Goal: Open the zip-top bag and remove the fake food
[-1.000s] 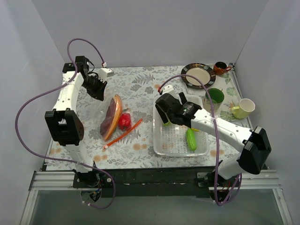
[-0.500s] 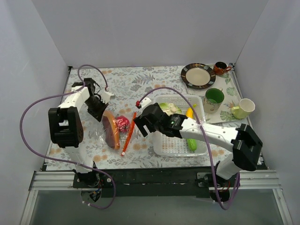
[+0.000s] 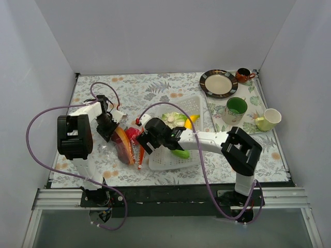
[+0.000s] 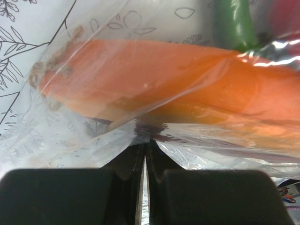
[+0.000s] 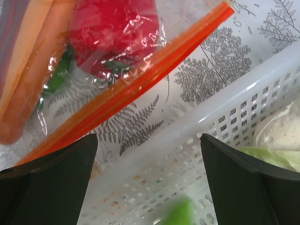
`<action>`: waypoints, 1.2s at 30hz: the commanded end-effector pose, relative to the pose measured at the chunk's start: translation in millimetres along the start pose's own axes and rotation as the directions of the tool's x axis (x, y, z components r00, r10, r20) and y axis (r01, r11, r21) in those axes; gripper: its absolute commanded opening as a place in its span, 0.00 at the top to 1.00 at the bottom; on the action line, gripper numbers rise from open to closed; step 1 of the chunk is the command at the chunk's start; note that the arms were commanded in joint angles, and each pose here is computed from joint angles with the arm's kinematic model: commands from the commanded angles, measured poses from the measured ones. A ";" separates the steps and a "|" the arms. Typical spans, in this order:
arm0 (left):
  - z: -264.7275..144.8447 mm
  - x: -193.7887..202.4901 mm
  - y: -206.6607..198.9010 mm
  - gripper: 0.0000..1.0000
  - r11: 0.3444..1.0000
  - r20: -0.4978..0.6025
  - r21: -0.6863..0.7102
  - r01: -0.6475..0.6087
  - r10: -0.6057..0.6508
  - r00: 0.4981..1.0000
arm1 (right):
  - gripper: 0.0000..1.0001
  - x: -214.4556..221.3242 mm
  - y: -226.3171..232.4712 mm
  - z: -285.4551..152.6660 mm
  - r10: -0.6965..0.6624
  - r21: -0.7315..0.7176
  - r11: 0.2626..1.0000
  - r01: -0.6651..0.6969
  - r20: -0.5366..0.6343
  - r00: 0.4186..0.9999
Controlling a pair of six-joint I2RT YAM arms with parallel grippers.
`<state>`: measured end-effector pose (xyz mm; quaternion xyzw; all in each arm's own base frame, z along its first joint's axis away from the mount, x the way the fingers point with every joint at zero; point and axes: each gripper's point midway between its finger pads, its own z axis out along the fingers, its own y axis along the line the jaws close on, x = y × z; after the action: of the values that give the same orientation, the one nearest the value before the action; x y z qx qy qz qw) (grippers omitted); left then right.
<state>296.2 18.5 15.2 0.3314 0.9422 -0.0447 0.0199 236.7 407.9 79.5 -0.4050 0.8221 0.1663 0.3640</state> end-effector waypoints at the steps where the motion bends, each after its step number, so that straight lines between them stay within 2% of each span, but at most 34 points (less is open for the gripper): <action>1: 27.6 -1.7 19.6 1.00 0.998 -0.004 -0.059 -0.037 0.037 0.999 | 0.02 -16.8 3.0 13.1 -0.062 0.000 0.998 0.062 0.007 0.998; 4: 32.4 4.4 21.9 1.00 0.997 -0.016 -0.065 -0.051 0.050 0.999 | 0.02 -24.4 -4.1 -6.2 -0.054 0.023 0.998 0.053 0.045 0.998; 5: 33.8 5.7 22.4 1.00 0.997 -0.018 -0.063 -0.052 0.051 0.999 | 0.02 -14.3 -8.1 -11.0 -0.053 0.036 0.998 0.052 0.040 0.998; 6: 35.0 7.2 23.6 1.00 0.997 -0.023 -0.061 -0.050 0.049 0.999 | 0.02 -27.8 -12.9 -26.7 -0.044 0.052 0.998 0.040 0.090 0.995; 9: 38.5 11.4 25.9 1.00 0.998 -0.027 -0.048 -0.036 0.035 0.999 | 0.02 -31.6 -24.9 -51.1 -0.037 0.092 0.995 0.025 0.127 0.991; 17: 34.0 13.8 33.7 1.00 0.998 -0.023 -0.053 -0.033 0.032 0.999 | 0.02 -43.9 -32.5 -77.5 -0.067 0.113 0.992 0.051 0.141 0.988; 23: 36.7 4.4 46.0 1.00 0.995 -0.010 -0.085 -0.052 0.051 0.999 | 0.02 -84.0 -8.6 -61.2 -0.107 0.012 0.994 0.107 0.235 0.966; 25: 43.5 7.3 49.2 1.00 0.992 -0.022 -0.099 -0.076 0.074 0.997 | 0.02 -81.2 -1.3 -41.7 -0.153 -0.017 0.987 0.161 0.229 0.961; 29: 52.6 7.5 64.3 1.00 0.982 -0.045 -0.155 -0.109 0.104 0.994 | 0.08 -83.4 5.5 -12.2 -0.234 -0.027 0.968 0.248 0.246 0.941; 33: 56.2 -1.2 72.1 1.00 0.982 -0.047 -0.151 -0.111 0.105 0.993 | 0.07 -66.7 4.2 9.6 -0.249 -0.051 0.963 0.266 0.217 0.944; 36: 61.1 -3.9 77.3 1.00 0.981 -0.059 -0.147 -0.123 0.116 0.992 | 0.05 -63.5 4.1 13.2 -0.241 -0.076 0.961 0.265 0.239 0.941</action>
<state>317.2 55.7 10.1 0.3623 0.9320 0.0117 0.0027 255.2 435.5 90.6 -0.5032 0.7433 0.1676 0.4078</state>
